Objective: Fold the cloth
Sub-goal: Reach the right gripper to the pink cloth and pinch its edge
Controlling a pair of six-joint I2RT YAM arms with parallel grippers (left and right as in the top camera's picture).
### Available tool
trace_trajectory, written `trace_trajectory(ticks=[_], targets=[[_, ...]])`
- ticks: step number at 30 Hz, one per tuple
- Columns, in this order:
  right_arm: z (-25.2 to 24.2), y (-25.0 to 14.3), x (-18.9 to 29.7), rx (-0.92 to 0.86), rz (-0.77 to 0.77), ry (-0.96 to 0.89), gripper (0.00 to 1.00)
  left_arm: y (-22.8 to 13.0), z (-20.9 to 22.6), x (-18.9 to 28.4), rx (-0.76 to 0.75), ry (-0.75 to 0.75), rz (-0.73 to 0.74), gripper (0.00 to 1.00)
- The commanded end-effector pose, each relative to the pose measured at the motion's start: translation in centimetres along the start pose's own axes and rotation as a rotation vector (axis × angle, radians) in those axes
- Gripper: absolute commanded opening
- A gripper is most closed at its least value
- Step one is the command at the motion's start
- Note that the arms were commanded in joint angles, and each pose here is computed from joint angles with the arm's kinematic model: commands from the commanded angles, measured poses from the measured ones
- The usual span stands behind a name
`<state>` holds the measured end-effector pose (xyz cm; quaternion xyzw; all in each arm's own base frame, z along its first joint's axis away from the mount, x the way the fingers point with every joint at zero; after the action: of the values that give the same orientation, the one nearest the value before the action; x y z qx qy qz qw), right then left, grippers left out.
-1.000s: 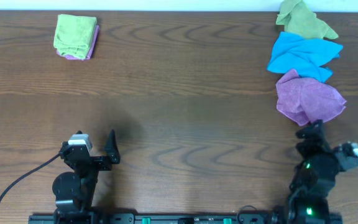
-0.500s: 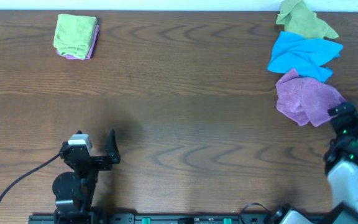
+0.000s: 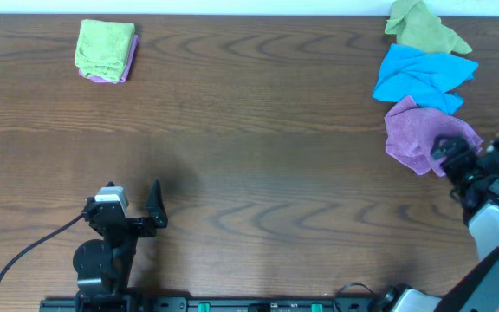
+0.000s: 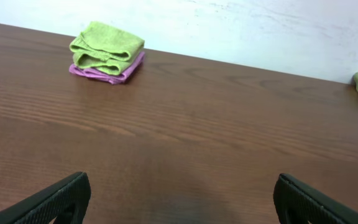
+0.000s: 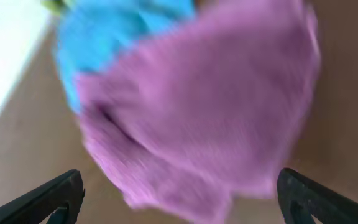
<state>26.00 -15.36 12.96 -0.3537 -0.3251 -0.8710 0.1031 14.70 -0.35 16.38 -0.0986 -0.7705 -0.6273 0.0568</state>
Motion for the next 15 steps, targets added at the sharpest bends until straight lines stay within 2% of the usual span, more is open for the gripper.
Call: trace_trajectory(ticks=[1, 11, 15], targets=[[-1.3, -0.2, 0.3, -0.025, 0.024, -0.073, 0.99, -1.0, 0.3, -0.3, 0.008, 0.007, 0.028, 0.95], [-4.3, -0.7, 0.5, -0.106, 0.071, -0.149, 0.99, -1.0, 0.3, -0.3, 0.008, 0.007, 0.028, 0.95], [-4.8, -1.2, -1.0, -0.123, 0.114, -0.093, 0.99, -1.0, 0.3, -0.3, 0.008, 0.007, 0.028, 0.95]])
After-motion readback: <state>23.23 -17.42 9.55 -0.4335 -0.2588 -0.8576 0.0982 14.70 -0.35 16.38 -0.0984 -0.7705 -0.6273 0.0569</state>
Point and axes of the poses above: each gripper's point midway between its finger pads, its own x axis back along the fingers, its own z axis along the line the jaws close on, y = z × x, the point moved 9 cm from there along x, back along the fingers, and after that the axes turned 1 degree about x, right-handed, at the moved point
